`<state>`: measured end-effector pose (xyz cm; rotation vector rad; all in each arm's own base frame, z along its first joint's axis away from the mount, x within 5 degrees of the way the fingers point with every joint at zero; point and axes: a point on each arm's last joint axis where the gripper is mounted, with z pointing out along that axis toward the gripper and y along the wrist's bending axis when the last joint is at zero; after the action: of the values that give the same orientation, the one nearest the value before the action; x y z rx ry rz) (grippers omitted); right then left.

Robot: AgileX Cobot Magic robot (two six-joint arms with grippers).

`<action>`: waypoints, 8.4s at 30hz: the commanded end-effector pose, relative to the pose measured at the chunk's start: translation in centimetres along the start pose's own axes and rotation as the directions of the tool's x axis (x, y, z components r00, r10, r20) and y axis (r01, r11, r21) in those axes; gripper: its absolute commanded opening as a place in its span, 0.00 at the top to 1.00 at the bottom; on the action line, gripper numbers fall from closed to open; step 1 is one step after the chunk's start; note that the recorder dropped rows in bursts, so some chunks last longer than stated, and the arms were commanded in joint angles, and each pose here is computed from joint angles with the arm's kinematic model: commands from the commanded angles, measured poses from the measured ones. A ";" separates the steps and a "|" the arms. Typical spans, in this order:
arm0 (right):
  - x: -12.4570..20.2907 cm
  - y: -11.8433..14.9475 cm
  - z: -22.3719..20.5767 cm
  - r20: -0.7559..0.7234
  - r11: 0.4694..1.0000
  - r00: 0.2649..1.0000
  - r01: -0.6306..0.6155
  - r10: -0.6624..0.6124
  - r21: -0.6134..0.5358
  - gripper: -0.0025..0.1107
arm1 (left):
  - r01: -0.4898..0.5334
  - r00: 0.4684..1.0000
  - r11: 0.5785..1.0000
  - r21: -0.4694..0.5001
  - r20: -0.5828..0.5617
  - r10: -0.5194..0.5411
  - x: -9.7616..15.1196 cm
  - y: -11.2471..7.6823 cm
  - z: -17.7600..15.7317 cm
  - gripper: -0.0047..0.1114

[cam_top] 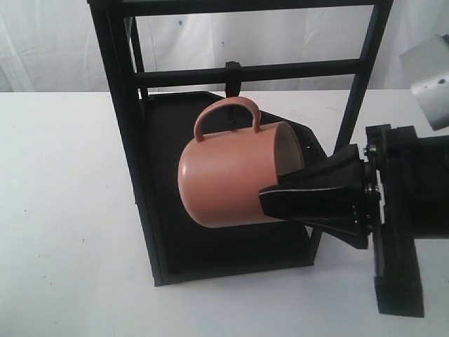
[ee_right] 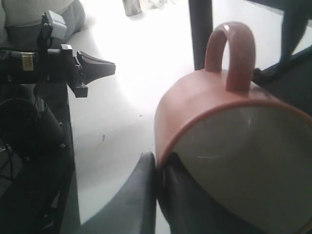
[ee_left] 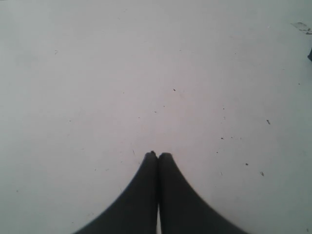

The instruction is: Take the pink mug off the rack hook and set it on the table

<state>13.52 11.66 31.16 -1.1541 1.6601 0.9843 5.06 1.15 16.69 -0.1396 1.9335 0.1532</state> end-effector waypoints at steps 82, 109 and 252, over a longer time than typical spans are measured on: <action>-3.8 3.7 4.0 -0.659 0.936 0.664 -0.242 0.352 0.256 0.98 | -0.003 1.000 1.000 0.006 0.002 0.003 0.1 0.0 0.0 0.96; -0.5 4.6 23.1 -0.684 0.983 0.707 -0.109 0.181 0.148 0.98 | -0.003 1.000 1.000 0.006 0.002 0.003 0.1 0.0 0.0 0.96; 4.9 11.6 -19.5 0.309 -0.153 0.947 -0.319 -0.088 0.935 0.98 | -0.003 1.000 1.000 0.006 0.002 0.003 0.1 0.0 0.0 0.96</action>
<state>-2.39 -4.69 34.19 0.3086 1.5922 -0.3216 5.06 1.15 16.69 -0.1396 1.9335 0.1532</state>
